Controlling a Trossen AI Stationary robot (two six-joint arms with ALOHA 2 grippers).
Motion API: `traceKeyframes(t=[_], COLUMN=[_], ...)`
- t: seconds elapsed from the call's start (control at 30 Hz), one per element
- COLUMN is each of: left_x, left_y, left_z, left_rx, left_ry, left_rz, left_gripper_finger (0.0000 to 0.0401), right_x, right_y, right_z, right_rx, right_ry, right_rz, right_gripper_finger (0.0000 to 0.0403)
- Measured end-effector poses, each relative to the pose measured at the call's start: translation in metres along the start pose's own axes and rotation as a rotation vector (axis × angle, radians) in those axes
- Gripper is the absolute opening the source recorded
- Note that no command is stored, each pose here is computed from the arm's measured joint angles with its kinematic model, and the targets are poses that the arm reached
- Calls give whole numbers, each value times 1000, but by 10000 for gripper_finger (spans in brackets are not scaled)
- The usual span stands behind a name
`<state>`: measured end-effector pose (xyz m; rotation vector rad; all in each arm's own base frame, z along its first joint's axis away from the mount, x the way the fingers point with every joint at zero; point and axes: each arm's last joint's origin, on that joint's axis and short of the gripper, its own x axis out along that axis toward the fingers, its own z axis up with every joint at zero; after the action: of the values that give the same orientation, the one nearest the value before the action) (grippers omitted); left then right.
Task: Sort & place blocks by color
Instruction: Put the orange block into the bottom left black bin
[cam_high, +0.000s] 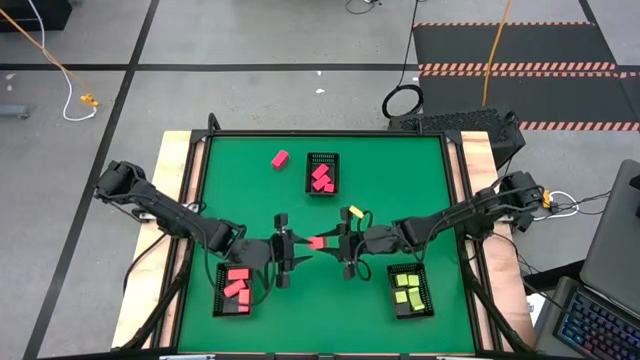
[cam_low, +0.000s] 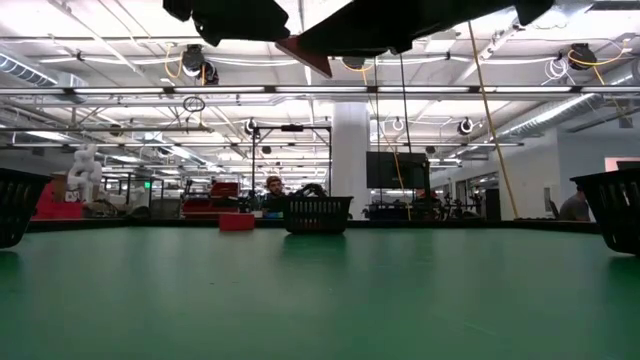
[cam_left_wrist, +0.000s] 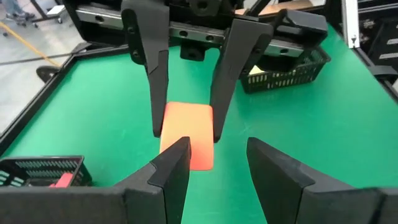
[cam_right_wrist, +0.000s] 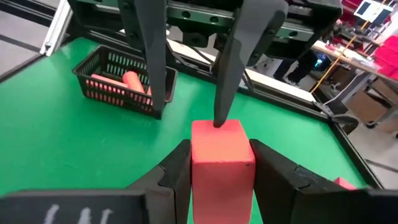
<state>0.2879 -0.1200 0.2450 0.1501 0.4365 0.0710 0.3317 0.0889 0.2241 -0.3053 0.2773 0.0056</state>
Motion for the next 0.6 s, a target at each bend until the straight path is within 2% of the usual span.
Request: traceKeyframes(t=[0.1,0.37,0.47,0.6], left_x=[1,1,-2,-9], left_y=[2,4,-2,-13], left_z=[0,1,0,-1], left_rx=[5,74,178,400], left_ry=[-1,-5,-7,-1], left_rz=[9,63,55,107], left_gripper_finger=[167,205,221,241], right_x=[0,0,2,6], right_y=[0,3,-3,-17], right_z=[-1,-2,-4,-7], right_rx=[9,113,219,368], right_ry=[13,11,16,25], right_rz=[7,132,183,261], right_gripper_finger=[119,119,119,119])
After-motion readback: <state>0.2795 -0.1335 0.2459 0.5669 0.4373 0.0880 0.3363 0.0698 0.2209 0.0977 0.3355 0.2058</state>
